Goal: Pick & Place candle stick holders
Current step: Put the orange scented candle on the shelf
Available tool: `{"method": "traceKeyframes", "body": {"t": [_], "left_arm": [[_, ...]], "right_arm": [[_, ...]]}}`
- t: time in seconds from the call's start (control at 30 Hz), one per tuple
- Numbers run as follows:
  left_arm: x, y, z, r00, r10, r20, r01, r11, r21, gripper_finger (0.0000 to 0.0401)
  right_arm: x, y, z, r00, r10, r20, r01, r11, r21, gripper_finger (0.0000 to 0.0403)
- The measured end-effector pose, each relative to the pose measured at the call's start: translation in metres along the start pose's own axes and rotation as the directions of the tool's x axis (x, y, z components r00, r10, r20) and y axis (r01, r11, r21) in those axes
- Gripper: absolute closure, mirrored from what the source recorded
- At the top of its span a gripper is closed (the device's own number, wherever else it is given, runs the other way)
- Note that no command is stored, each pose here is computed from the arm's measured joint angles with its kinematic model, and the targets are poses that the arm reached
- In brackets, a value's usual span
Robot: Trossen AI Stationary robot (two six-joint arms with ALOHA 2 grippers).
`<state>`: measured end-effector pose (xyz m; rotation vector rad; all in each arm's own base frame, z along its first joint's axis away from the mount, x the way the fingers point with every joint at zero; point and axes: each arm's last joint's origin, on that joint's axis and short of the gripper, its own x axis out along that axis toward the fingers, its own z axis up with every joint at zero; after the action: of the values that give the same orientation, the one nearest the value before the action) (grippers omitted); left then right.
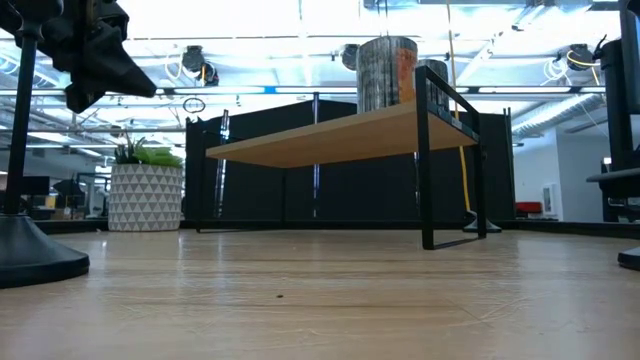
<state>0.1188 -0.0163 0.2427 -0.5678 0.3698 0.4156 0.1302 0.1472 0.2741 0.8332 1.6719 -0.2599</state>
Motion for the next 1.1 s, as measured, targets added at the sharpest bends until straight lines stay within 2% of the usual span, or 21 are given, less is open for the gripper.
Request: {"method": "traceKeyframes", "body": {"t": [0.37,0.73,0.97,1.1], "left_arm": [[0.0,0.001,-0.001,1.0,0.013,-0.013,-0.013,1.0,0.009,0.0368],[0.0,0.001,-0.001,1.0,0.012,-0.014,-0.012,1.0,0.004,0.0368],[0.0,0.001,-0.002,1.0,0.007,-0.019,-0.007,1.0,-0.002,0.0368],[0.0,0.001,-0.002,1.0,0.007,-0.019,-0.007,1.0,-0.002,0.0368]], "right_arm": [[0.015,0.008,0.005,0.998,-0.068,-0.008,0.068,0.998,-0.012,0.019],[0.051,-0.018,0.015,0.989,-0.149,-0.017,0.15,0.988,0.048,0.019],[0.062,-0.02,0.019,0.996,-0.084,-0.014,0.084,0.996,0.029,0.0207],[0.07,-0.021,0.021,0.999,-0.047,-0.017,0.047,0.998,0.036,0.0236]]}}
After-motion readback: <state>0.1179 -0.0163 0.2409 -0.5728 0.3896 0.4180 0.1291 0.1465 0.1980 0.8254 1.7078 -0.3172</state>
